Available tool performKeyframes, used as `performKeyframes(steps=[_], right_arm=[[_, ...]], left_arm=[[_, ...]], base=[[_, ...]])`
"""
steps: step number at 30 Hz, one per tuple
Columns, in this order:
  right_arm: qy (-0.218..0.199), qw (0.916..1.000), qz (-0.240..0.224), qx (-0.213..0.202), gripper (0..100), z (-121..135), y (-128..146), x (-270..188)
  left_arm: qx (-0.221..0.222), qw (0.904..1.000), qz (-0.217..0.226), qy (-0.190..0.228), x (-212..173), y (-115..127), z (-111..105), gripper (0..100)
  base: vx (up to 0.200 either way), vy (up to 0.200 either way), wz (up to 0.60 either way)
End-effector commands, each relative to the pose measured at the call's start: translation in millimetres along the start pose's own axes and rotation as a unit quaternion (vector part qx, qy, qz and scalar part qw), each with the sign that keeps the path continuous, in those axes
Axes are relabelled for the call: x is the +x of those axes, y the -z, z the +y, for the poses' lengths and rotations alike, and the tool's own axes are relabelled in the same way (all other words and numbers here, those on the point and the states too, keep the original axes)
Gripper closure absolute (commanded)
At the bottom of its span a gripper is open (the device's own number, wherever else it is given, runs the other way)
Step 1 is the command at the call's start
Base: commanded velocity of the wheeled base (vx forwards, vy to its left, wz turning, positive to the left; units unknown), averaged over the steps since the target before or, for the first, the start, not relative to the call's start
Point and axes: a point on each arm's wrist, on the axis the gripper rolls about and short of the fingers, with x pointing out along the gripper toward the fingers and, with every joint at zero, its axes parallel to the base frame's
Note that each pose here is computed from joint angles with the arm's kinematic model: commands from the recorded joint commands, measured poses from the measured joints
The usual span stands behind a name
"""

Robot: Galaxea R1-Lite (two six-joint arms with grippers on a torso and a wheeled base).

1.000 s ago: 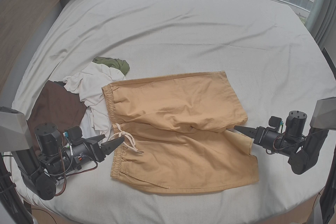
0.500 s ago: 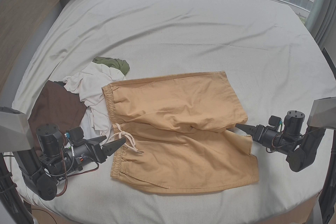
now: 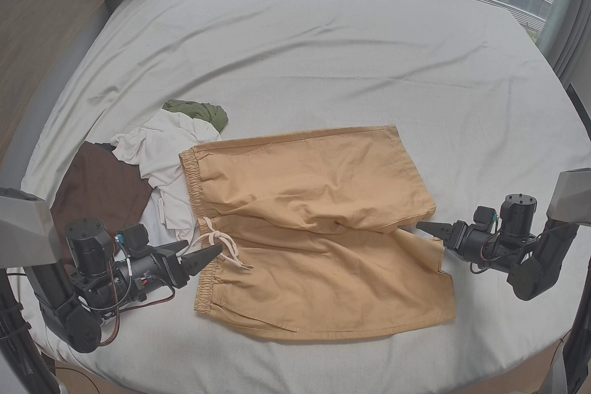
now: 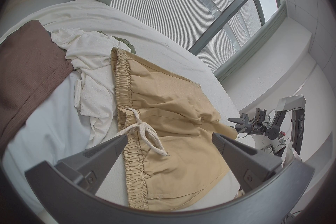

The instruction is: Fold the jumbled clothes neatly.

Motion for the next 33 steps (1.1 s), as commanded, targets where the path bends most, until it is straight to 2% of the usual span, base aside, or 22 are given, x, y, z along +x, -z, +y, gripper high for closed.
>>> performKeyframes(steps=[1, 5, 13, 18, 31, 32, 33], right_arm=[[-0.001, 1.0000, -0.001, 0.000, 100, 2, -2, -1], [0.002, 1.0000, 0.000, 0.002, 100, 1, -4, 0], [0.019, 0.9983, -0.055, -0.008, 100, -9, -27, 4], [0.019, 0.9973, -0.069, -0.013, 100, -9, -34, 9], [0.014, 0.9952, -0.093, -0.030, 100, -19, -29, 17], [0.014, 0.9950, -0.094, -0.032, 0, -18, -30, 17], [0.013, 0.9948, -0.095, -0.035, 0, -18, -31, 17]], left_arm=[[-0.001, 1.0000, 0.002, 0.000, 1, 1, 1, 0], [-0.001, 1.0000, 0.002, 0.000, 1, 1, 1, 0], [-0.001, 1.0000, 0.003, 0.000, 2, 2, 1, 0], [-0.001, 1.0000, 0.004, 0.000, 2, 2, 1, 0], [-0.009, 0.9995, 0.029, -0.005, 3, 14, 2, 0], [-0.011, 0.9993, 0.036, -0.005, 0, 17, 1, 0], [-0.014, 0.9989, 0.045, -0.004, -3, 20, -1, 0]], base=[[0.000, 0.000, 0.00], [0.000, 0.000, 0.00], [0.000, 0.000, 0.00], [0.000, 0.000, 0.00], [0.000, 0.000, 0.00], [0.000, 0.000, 0.00], [0.000, 0.000, 0.00]])
